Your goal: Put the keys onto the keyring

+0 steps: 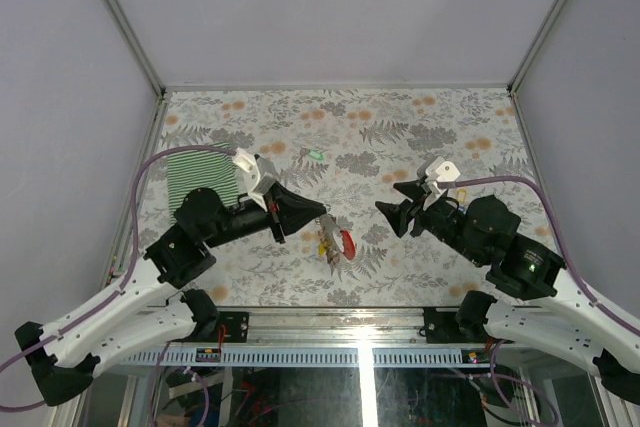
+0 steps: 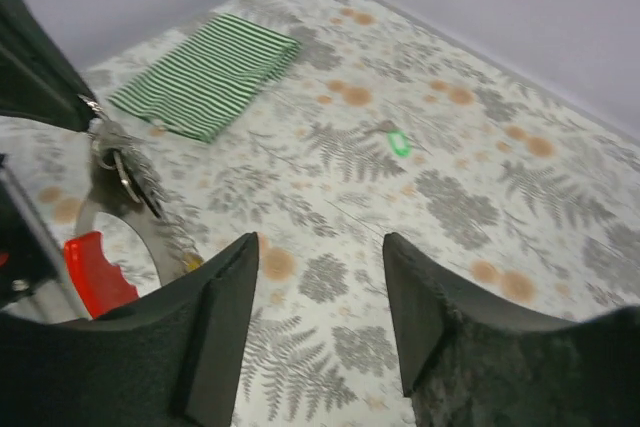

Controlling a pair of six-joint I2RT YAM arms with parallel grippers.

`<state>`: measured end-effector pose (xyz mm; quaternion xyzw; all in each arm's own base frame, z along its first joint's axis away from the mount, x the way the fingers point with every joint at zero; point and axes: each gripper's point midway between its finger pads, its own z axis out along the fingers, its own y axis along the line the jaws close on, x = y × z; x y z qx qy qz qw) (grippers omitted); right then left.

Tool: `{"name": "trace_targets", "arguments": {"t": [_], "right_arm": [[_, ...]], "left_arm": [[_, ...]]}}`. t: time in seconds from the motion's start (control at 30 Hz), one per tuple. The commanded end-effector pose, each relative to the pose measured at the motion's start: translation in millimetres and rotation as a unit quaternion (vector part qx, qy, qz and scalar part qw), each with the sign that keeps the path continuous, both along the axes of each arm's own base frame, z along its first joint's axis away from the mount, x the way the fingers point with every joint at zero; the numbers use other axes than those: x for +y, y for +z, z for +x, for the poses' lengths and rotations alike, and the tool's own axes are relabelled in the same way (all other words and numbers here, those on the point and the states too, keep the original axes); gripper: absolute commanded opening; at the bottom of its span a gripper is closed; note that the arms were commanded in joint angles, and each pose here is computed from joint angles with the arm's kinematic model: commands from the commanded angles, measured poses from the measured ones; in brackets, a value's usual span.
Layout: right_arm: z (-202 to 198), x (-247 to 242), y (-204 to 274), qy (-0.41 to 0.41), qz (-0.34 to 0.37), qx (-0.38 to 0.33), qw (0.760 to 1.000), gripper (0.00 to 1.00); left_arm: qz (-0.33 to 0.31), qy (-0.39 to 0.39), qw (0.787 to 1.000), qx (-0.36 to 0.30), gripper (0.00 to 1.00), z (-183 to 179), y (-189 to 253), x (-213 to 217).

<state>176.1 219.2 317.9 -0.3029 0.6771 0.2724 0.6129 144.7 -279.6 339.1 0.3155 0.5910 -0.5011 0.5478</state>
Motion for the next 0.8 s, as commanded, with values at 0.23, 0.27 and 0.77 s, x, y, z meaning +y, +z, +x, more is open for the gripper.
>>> {"name": "trace_targets", "arguments": {"t": [0.23,0.27,0.77], "right_arm": [[14.9,-33.7,-1.6,-0.097,-0.015,0.016,0.995,0.82],[13.6,-35.0,-0.1,-0.097,-0.011,0.015,0.995,0.85],[8.3,-53.8,1.0,-0.130,0.036,0.034,0.990,0.99]], "left_arm": [[0.162,0.065,0.979,0.103,0.00,35.3,-87.7,-3.6],[0.171,0.063,0.977,0.112,0.00,36.9,-95.3,-6.7],[0.269,0.005,0.953,0.138,0.00,63.1,-171.5,-79.6]]}}
